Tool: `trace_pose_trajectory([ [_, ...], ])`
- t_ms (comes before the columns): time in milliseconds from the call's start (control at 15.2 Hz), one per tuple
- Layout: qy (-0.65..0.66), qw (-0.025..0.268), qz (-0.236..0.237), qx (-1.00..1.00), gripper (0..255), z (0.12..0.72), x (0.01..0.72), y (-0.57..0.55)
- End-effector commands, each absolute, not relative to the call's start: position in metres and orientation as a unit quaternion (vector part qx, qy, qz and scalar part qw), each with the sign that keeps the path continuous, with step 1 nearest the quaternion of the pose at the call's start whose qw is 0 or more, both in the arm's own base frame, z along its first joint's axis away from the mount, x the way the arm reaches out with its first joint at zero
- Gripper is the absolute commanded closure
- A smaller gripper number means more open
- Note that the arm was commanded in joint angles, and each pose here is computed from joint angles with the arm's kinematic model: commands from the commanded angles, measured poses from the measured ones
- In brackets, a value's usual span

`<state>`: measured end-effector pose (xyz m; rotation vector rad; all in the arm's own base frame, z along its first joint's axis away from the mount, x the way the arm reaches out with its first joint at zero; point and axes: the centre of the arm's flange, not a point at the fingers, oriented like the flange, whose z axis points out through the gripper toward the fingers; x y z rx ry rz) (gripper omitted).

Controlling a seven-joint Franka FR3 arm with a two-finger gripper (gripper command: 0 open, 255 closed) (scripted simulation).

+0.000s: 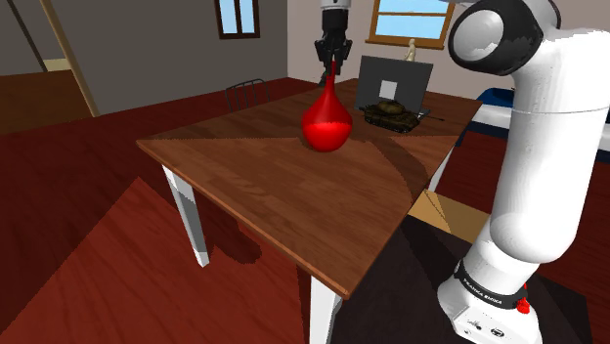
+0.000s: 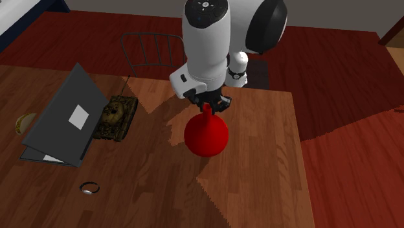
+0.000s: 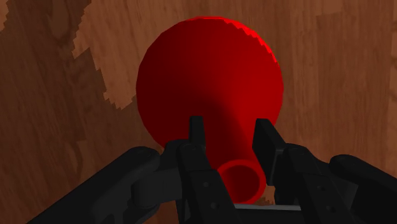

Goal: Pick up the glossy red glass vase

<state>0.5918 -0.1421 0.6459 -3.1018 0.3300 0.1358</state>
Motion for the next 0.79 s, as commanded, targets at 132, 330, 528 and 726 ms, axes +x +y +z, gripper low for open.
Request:
trace_pose_trajectory([
  [132, 0.106, 0.010, 0.043, -0.993, 255, 0.668, 0.591, -0.141],
  [330, 0.106, 0.010, 0.043, -0.993, 255, 0.683, 0.591, -0.141],
  [528, 0.106, 0.010, 0.043, -0.993, 255, 0.699, 0.591, -0.141],
  [726, 0.106, 0.010, 0.043, -0.993, 255, 0.705, 0.591, -0.141],
])
